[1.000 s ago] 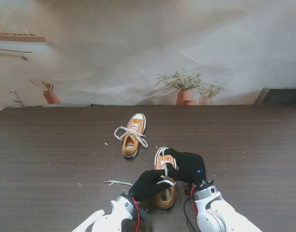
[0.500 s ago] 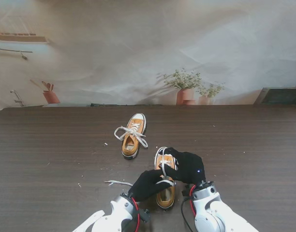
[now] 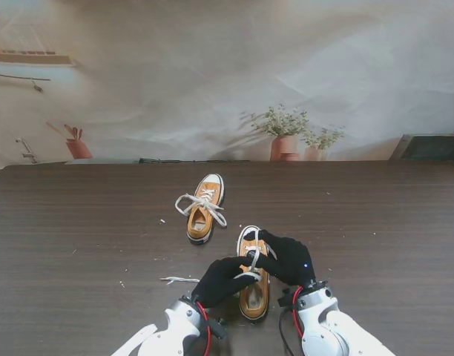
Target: Tie the shoelaces into a bow on the shoes
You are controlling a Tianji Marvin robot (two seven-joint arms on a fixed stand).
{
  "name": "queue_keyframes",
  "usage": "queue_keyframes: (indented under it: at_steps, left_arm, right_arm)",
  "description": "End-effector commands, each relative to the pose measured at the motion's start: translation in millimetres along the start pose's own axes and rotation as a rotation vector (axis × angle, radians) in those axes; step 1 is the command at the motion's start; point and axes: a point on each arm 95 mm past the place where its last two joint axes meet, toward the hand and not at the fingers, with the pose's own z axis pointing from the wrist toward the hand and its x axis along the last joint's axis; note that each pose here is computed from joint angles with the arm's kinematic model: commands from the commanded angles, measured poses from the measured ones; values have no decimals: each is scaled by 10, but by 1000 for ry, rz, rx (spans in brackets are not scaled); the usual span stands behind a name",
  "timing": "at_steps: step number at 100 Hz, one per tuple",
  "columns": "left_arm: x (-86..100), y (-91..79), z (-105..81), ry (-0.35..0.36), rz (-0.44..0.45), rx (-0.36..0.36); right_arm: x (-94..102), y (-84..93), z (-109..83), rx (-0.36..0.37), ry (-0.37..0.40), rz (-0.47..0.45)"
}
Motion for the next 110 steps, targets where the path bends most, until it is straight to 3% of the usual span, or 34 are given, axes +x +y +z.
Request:
queue_keyframes:
  at_steps: [1,19,36,44,57,77,87,94,104,110]
  left_arm:
    - [16,-4,-30,-1,9,-6]
    - [28,-150,-174,9,77,51]
    - [26,-317,-243,16,163,194]
    - [32,-369,-262,-16,198,214]
    - [77,-509,-331,-81,352,170]
    - [291,-734,-516,-156,545,-48]
    - [384,-813,-583,-140,528,-161]
    - [431,-824,-601,-104,465,-181]
    - [455,-774,-598,-64,358,-122]
    - [469,-751,-567,-41,292,-10]
  right_arm:
    - [-12,-44,-38,18,-12,10]
    - [-52,-79,-70,10,-43,28]
    - [-65,-84,-89,-26,-62,48]
    - [-67,-75,-94,-35,-63,47]
    - [-78,-68,-108,-46,-76,54]
    - [-91,-72,-126,-65,-95,69]
    - [-93,-64,-128,-69,-100,70]
    - [-96,-59,-131,-71,-105,65]
    - [-98,-58,-140,-69,-111,59]
    - [-98,-57,-144,-71,-113,54]
